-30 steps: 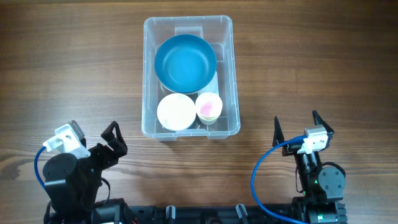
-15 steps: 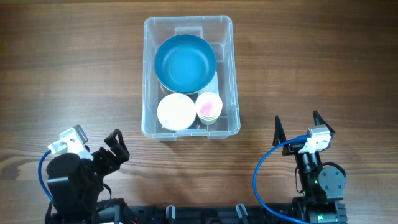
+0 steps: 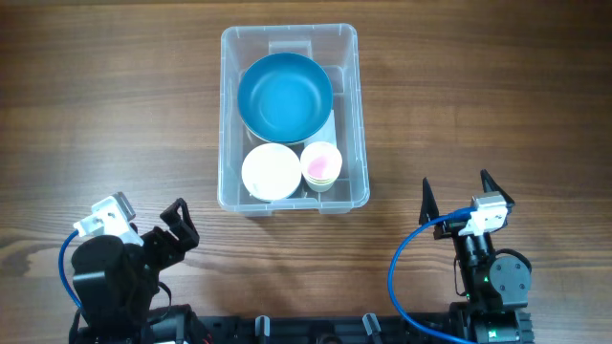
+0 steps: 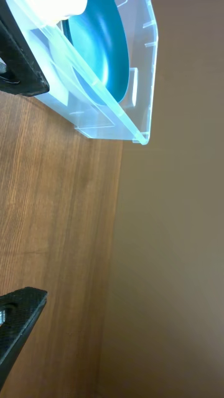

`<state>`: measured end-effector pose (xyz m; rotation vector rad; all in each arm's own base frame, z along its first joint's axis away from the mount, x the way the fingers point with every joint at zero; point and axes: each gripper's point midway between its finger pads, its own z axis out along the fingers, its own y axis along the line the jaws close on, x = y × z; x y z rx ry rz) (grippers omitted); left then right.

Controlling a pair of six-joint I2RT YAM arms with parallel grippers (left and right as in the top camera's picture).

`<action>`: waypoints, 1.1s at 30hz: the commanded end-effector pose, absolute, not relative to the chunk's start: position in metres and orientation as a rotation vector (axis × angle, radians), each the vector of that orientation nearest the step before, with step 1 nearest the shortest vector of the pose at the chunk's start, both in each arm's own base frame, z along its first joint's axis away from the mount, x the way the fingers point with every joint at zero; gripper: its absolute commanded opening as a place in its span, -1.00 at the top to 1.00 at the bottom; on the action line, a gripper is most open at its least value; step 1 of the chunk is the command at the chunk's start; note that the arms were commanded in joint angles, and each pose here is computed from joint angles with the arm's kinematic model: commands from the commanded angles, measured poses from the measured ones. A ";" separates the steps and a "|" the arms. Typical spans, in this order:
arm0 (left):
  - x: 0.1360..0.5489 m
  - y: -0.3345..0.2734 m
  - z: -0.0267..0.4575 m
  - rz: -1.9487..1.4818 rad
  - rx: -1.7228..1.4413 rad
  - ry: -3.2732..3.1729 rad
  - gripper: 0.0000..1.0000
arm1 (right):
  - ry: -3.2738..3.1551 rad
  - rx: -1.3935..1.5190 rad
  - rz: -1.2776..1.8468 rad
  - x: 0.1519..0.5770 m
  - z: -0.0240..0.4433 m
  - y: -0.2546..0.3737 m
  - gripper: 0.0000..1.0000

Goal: Pack container

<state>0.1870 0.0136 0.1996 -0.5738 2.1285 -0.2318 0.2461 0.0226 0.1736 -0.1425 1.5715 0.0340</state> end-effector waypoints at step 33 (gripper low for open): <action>0.246 -0.016 0.157 -0.121 -0.006 1.646 -0.99 | 1.562 -0.153 0.033 0.246 0.175 0.023 -0.99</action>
